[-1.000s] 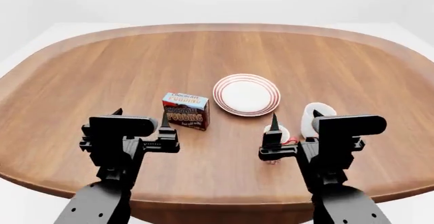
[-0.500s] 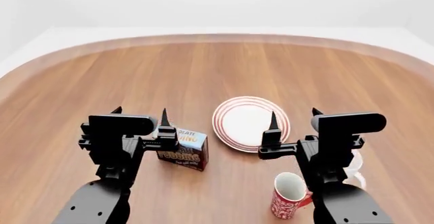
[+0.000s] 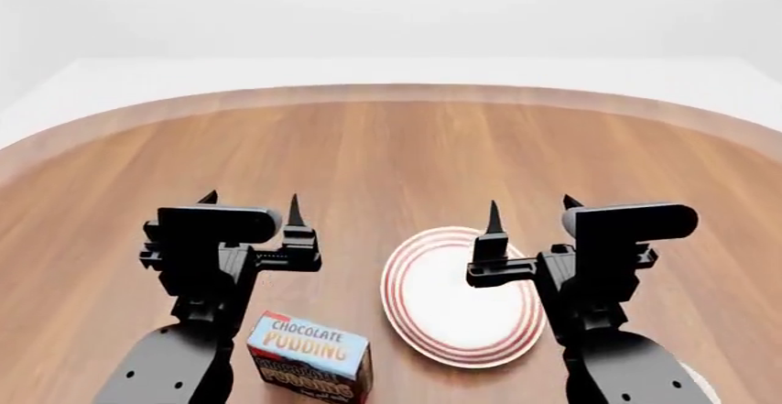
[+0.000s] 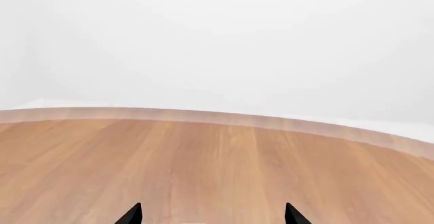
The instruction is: Put the chocolate pudding to the right of the plate.
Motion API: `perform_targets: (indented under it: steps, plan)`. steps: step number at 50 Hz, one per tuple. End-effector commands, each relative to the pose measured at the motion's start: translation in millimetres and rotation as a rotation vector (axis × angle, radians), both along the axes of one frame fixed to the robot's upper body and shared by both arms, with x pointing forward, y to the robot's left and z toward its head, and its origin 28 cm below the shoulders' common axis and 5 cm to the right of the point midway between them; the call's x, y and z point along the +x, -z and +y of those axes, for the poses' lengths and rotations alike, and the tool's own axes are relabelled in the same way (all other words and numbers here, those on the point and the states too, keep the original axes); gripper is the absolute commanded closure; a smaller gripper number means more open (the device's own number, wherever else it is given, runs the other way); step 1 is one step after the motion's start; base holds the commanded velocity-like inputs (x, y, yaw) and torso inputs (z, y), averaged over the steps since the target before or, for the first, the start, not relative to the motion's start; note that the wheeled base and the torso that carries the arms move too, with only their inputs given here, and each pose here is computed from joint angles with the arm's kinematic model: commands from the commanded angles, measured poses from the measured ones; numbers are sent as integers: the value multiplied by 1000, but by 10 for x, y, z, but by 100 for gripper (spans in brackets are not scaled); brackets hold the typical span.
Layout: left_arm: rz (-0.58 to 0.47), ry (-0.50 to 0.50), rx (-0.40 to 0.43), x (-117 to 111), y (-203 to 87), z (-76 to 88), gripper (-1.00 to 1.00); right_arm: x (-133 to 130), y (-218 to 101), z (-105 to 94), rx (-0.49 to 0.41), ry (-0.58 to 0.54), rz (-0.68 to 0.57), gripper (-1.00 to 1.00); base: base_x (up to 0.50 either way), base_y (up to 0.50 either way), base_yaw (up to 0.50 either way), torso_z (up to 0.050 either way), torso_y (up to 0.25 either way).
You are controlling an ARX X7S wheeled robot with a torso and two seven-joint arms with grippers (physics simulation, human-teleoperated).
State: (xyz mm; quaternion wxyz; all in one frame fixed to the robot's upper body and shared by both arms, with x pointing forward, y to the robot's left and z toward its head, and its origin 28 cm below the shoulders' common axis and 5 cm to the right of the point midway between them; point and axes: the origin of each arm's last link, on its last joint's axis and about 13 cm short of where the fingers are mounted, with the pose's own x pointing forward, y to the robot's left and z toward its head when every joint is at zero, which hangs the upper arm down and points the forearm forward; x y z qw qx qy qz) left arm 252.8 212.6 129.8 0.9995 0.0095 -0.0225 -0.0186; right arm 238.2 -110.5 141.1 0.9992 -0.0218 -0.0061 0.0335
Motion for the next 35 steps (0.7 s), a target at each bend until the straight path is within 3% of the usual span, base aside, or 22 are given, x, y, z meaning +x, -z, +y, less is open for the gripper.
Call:
perform_targets:
  steps: [1,6,21,23,24,25,31,33,35]
  plan:
    - [-3,-2,-1,2,-4,1,-100,-4,-28,-9,0,2,-1,-100,500,0,0,0,0]
    - [-1,-3,-1,-2,1,5,-100,-10,-36,-10,14,0,-9,-100,500,0,0,0,0]
    - [1,-2,-2,1,4,9,-100,-53,-137,-44,-39,16,13,-100,0,0,0,0,1]
    - [1,-2,-3,0,2,12,-100,-98,-182,-51,-47,-50,17,-100,0,0,0,0,0]
    - [2,-3,-3,0,0,13,-100,-109,-204,-61,-54,-40,21,-100,0,0,0,0,0]
    - [2,-3,-3,-1,-2,15,-100,-147,-255,-77,-116,-48,-6,-100,0,0,0,0,0]
    - [2,-6,-4,5,-2,21,-100,-236,-426,-157,-153,-113,1,-100,0,0,0,0,0]
    - [2,-6,-4,5,-6,22,-100,-290,-471,-178,-138,-196,108,-100,0,0,0,0,0]
    - [2,-7,-3,7,-9,24,-100,-304,-505,-193,-143,-222,136,-100,0,0,0,0,0]
